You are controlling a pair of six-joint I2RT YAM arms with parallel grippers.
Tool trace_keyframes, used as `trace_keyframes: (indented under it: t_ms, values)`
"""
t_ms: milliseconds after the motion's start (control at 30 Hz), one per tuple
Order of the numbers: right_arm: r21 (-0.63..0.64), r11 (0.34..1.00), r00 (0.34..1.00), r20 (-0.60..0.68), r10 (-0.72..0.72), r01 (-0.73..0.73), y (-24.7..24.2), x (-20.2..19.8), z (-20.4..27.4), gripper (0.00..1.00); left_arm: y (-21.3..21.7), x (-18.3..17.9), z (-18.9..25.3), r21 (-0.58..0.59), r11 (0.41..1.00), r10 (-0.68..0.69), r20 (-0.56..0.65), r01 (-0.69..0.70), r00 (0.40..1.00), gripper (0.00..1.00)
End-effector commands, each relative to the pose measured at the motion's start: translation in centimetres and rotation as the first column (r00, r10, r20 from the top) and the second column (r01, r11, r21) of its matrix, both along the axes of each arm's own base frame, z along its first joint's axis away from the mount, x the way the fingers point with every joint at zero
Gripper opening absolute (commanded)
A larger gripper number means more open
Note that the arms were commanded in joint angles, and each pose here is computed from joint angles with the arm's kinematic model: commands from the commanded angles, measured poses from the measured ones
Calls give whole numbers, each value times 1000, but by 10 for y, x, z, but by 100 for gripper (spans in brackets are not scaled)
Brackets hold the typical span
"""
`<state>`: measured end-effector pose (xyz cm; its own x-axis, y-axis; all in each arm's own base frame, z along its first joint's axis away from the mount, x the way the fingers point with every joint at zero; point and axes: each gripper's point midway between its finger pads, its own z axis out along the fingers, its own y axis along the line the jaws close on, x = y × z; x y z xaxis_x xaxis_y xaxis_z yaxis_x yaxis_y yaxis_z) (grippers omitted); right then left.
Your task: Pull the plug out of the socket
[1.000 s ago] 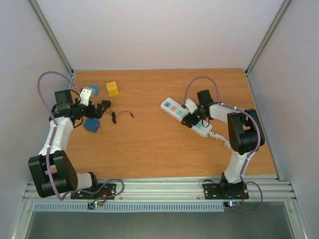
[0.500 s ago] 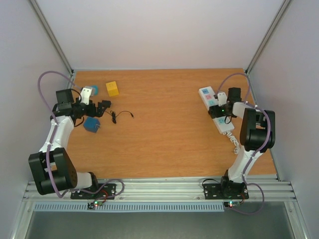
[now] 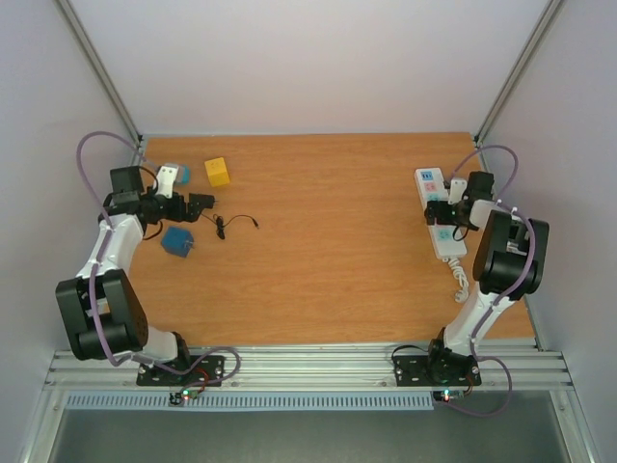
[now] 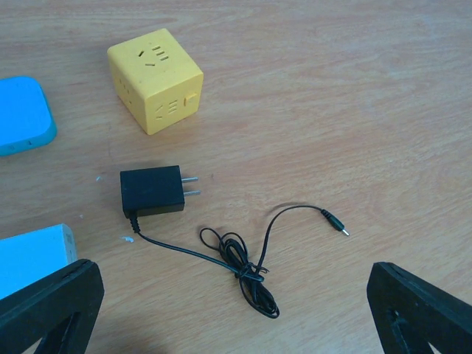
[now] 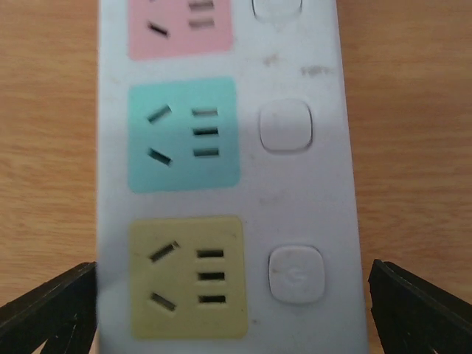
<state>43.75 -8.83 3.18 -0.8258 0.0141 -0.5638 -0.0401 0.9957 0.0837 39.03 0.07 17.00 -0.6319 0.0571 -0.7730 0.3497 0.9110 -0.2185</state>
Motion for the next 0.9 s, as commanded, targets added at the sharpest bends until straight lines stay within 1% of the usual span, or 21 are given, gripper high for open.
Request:
trace_keyframes:
  t_ms: [0,167,267,367,500,600,700,867]
  values:
    - [37,999,992,128,-10,6,1,24,60,98,6,12,10,40,999,4,6,-4,1000,100]
    - [113,993,977,215,8,-33,14,38,116,99,16,26,25,85,996,12,-2,-12,1000,100]
    - [195,977,962,271,31,-86,31,39,151,99,22,37,40,99,995,33,7,-34,999,100]
    - [283,948,940,339,43,-145,52,36,189,98,28,49,62,110,992,59,60,-66,996,100]
    - [383,899,918,393,48,-211,85,26,219,98,31,55,83,87,990,101,131,-112,986,100]
    - [421,867,904,421,75,-268,114,15,229,98,29,52,87,61,990,116,155,-127,981,100]
    - [433,841,888,446,111,-323,147,2,230,99,28,46,79,54,990,125,146,-134,981,100]
    - [437,814,873,459,163,-382,186,-23,211,99,21,29,53,62,993,95,126,-103,987,100]
